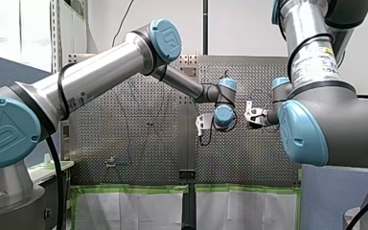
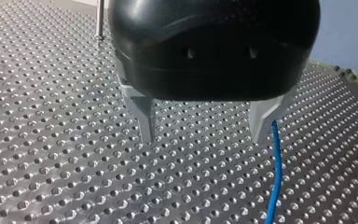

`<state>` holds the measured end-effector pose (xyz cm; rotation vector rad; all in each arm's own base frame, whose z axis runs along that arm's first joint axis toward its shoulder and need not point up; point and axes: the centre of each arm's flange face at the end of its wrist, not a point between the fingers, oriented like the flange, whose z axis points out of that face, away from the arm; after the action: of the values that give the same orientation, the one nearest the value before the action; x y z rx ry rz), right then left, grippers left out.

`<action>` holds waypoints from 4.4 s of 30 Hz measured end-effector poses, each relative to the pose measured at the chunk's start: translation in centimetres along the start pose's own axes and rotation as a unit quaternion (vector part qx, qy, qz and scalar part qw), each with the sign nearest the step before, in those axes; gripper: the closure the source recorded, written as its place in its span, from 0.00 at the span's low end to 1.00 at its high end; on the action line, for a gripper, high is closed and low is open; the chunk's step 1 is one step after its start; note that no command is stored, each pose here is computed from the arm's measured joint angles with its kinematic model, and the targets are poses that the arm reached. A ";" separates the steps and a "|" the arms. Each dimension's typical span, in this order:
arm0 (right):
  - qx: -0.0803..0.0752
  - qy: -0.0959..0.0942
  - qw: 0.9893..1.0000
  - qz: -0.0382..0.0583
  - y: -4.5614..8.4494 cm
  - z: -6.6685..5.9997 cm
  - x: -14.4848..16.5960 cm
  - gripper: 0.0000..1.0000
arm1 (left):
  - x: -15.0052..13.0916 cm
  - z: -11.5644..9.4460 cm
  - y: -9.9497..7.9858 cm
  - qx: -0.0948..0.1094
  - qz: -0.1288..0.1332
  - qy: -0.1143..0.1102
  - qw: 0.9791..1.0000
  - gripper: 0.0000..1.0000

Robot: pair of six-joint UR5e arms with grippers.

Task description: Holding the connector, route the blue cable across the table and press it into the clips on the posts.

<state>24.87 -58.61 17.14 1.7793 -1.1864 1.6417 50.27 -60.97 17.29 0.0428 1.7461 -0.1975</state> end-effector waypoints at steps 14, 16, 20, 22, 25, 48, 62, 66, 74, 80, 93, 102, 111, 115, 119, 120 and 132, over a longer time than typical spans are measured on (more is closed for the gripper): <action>0.000 0.000 1.000 0.000 0.0 0.0 -0.1 1.00 | -0.2 -2.4 0.6 -0.028 -0.001 0.028 0.999 0.02; 0.000 0.000 1.000 0.000 0.0 0.0 -0.1 1.00 | -0.7 -2.7 0.7 -0.029 -0.002 0.023 0.999 0.02; 0.000 0.000 1.000 -0.001 0.0 0.0 -0.1 1.00 | -2.0 -3.7 0.4 -0.009 -0.003 0.013 1.000 0.02; 0.000 0.000 1.000 -0.001 0.0 0.0 -0.1 1.00 | -1.9 -4.1 0.3 -0.001 -0.003 0.010 1.000 0.02; 0.000 0.000 1.000 -0.001 0.0 0.0 -0.1 1.00 | -1.1 -4.8 0.2 0.006 -0.005 0.009 1.000 0.02; 0.000 0.000 1.000 -0.002 0.0 0.0 0.0 1.00 | 1.3 -5.1 0.5 0.002 -0.010 -0.013 1.000 0.02; 0.000 0.001 1.000 -0.002 0.0 0.0 0.0 1.00 | 1.9 -3.2 -0.8 -0.003 -0.006 -0.008 1.000 0.02; 0.000 0.001 1.000 -0.003 0.0 0.0 0.0 1.00 | 3.0 -2.1 -0.6 -0.009 -0.005 -0.001 1.000 0.02; 0.002 0.001 1.000 -0.004 -0.3 0.1 0.0 1.00 | 2.1 0.2 -1.0 -0.025 -0.029 -0.028 0.999 0.02; 0.002 0.001 1.000 -0.004 -0.3 0.1 0.0 1.00 | 1.9 1.2 -1.1 -0.024 -0.033 -0.033 0.999 0.02; 0.001 0.001 1.000 -0.003 -0.1 0.1 0.0 1.00 | 5.1 2.8 -0.7 -0.027 -0.030 -0.013 0.999 0.02; 0.002 0.001 1.000 -0.003 -0.2 0.1 0.0 1.00 | 4.2 3.0 -0.8 -0.035 -0.032 -0.021 0.999 0.15; 0.002 0.001 1.000 -0.002 -0.3 0.1 0.0 1.00 | 2.8 3.1 -1.2 -0.051 -0.033 -0.038 0.997 0.79; 0.001 0.001 1.000 -0.001 -0.2 0.1 0.0 1.00 | 2.8 3.0 -1.3 -0.052 -0.035 -0.039 0.997 1.00; 0.001 0.002 1.000 -0.001 -0.2 0.1 0.0 1.00 | 2.9 2.9 -1.4 -0.051 -0.035 -0.038 0.997 1.00; 0.001 0.002 1.000 -0.001 -0.2 0.1 0.0 1.00 | 2.9 2.8 -1.4 -0.051 -0.035 -0.038 0.997 1.00; 0.017 0.006 1.000 -0.006 -0.8 0.0 0.8 1.00 | -0.1 1.3 -1.0 -0.074 -0.041 -0.041 0.996 1.00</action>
<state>25.42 -58.41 18.04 1.7922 -1.1460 1.6722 51.37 -62.14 17.30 -0.1431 1.6770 -0.1263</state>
